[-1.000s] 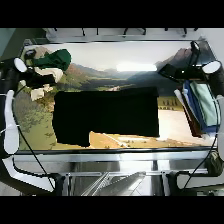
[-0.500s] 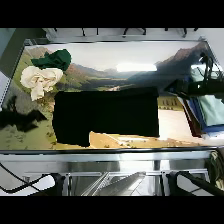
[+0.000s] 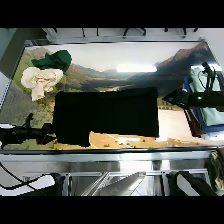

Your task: Fold the shirts.

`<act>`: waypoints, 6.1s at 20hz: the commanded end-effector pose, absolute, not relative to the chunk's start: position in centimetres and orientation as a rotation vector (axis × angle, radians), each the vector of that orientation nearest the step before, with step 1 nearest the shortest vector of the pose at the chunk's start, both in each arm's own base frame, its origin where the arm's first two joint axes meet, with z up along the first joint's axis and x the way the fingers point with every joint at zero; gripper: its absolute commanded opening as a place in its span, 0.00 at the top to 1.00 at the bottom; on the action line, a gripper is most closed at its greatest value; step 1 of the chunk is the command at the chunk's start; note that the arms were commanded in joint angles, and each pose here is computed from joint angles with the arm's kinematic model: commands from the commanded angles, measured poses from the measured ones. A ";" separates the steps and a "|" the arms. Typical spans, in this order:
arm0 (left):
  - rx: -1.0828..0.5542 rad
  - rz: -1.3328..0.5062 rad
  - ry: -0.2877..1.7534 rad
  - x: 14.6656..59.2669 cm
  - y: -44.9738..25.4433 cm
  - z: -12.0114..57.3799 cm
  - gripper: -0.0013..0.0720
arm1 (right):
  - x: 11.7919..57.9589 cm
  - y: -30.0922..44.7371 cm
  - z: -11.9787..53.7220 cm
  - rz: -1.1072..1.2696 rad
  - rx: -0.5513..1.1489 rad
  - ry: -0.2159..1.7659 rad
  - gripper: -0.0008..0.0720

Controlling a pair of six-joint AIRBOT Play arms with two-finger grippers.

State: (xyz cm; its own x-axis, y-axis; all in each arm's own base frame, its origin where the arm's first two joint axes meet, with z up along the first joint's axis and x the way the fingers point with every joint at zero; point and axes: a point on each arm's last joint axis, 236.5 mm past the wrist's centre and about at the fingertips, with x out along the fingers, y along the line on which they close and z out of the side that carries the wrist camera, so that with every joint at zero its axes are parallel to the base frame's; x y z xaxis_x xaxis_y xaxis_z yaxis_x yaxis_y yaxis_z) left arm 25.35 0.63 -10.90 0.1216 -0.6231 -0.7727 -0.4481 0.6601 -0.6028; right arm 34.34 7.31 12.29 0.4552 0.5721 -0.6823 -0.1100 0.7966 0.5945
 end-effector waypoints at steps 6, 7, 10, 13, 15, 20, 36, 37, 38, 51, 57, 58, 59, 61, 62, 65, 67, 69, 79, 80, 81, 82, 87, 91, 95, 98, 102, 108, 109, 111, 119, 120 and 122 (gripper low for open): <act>-0.817 -0.343 1.586 24.6 -3.7 -10.4 0.95 | 32.8 4.7 9.5 0.315 0.447 1.110 0.03; -0.810 -0.336 1.568 25.3 -3.6 -9.3 0.95 | 31.8 3.7 7.4 0.269 0.417 1.174 0.03; -0.780 -0.267 1.465 27.3 -2.6 -5.8 0.95 | 28.2 2.4 0.8 0.190 0.473 1.329 0.03; -0.708 -0.222 1.434 26.5 -1.8 -3.7 0.95 | 26.3 2.2 -4.2 0.166 0.604 1.399 0.03; -0.676 -0.227 1.403 26.1 -1.9 -2.2 0.95 | 25.9 3.0 -6.0 0.220 0.659 1.444 0.03; -0.673 -0.190 1.335 26.1 -2.0 0.0 0.95 | 27.8 5.4 -9.0 0.292 0.816 1.462 0.03; -0.478 -0.067 1.139 23.9 -0.5 10.0 0.95 | 24.9 6.4 7.7 0.287 0.457 1.117 0.96; -0.417 -0.023 1.089 23.9 0.3 12.4 0.95 | 24.9 6.3 11.6 0.279 0.417 0.995 0.96; -0.350 0.008 1.038 23.9 1.0 15.0 0.95 | 24.8 5.8 15.7 0.260 0.353 0.876 0.96; 0.023 0.078 0.216 20.1 2.5 50.5 0.96 | 19.4 1.9 48.6 0.049 -0.090 0.216 0.96; 0.071 0.088 0.229 17.3 4.3 48.7 0.96 | 16.9 0.5 49.0 -0.042 -0.101 0.196 0.96; 0.082 0.094 0.241 17.1 4.6 48.0 0.96 | 16.8 0.4 48.7 -0.048 -0.091 0.209 0.96; 0.090 0.095 0.261 16.9 4.7 47.1 0.96 | 16.8 0.4 48.2 -0.047 -0.088 0.232 0.96; 0.099 0.123 0.279 16.9 5.3 46.5 0.96 | 16.9 -0.4 47.8 -0.075 -0.077 0.253 0.96; 0.096 0.140 0.258 17.1 5.6 47.2 0.96 | 17.1 -0.9 47.7 -0.096 -0.077 0.258 0.96; 0.061 0.117 0.172 17.9 4.8 50.6 0.96 | 17.8 -2.3 46.4 -0.143 -0.058 0.315 0.96; 0.039 0.091 0.159 17.8 4.3 51.3 0.96 | 17.3 -3.0 44.9 -0.176 -0.037 0.369 0.96; 0.014 0.098 0.197 16.7 4.8 50.5 0.96 | 16.2 -4.7 43.9 -0.262 -0.010 0.390 0.96; 0.326 0.266 0.821 22.8 5.5 28.8 0.96 | 21.3 -6.7 26.6 -0.279 0.096 0.879 0.96; 0.396 0.264 0.872 25.2 5.2 26.6 0.96 | 23.4 -6.8 24.3 -0.257 0.106 0.916 0.96; 0.446 0.243 0.906 27.8 4.9 24.7 0.96 | 25.7 -6.6 22.0 -0.227 0.125 0.937 0.96; 0.466 0.204 0.938 31.0 4.6 22.5 0.96 | 28.6 -6.1 19.6 -0.187 0.165 0.946 0.96; 0.277 0.046 0.994 44.9 5.2 12.2 0.96 | 41.3 -3.2 9.6 -0.026 0.254 0.957 0.96; 0.227 -0.051 0.982 52.0 2.0 9.1 0.96 | 48.4 1.0 3.5 0.080 0.224 0.902 0.96; 0.263 -0.095 0.926 55.6 -0.8 9.9 0.96 | 53.4 2.0 3.9 0.059 0.233 0.710 0.96; 0.265 -0.108 0.998 54.7 -1.0 8.1 0.96 | 54.2 1.3 4.4 0.043 0.234 0.672 0.96; 0.263 -0.128 1.189 50.0 -0.8 3.4 0.96 | 51.3 1.4 2.7 0.062 0.277 0.859 0.96; 0.257 -0.163 1.341 43.9 -1.3 -1.7 0.96 | 44.6 0.0 -1.8 0.027 0.399 1.211 0.96; 0.234 -0.177 1.351 43.3 -1.8 -2.4 0.96 | 43.9 0.4 -2.7 0.035 0.404 1.260 0.96; 0.203 -0.196 1.371 42.2 -2.4 -3.8 0.96 | 43.0 1.0 -4.5 0.039 0.420 1.332 0.96; 0.178 -0.209 1.457 39.8 -2.7 -5.5 0.38 | 42.3 1.3 -5.5 0.037 0.460 1.397 0.03; 0.163 -0.191 1.474 39.4 -2.4 -4.9 0.09 | 41.8 1.3 -4.5 0.063 0.442 1.417 0.03; 0.084 -0.123 1.487 38.3 -1.4 -2.7 0.09 | 40.2 1.1 -1.9 0.108 0.412 1.441 0.03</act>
State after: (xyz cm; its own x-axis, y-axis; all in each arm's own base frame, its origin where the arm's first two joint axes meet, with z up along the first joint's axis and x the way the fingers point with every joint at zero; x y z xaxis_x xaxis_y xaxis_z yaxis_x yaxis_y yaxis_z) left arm 40.01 -2.26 -4.37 0.1192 -0.0315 -0.9924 0.2186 0.9758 -0.0047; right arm 42.35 0.96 -4.15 0.2012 0.2892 -0.9359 0.2200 0.9177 0.3308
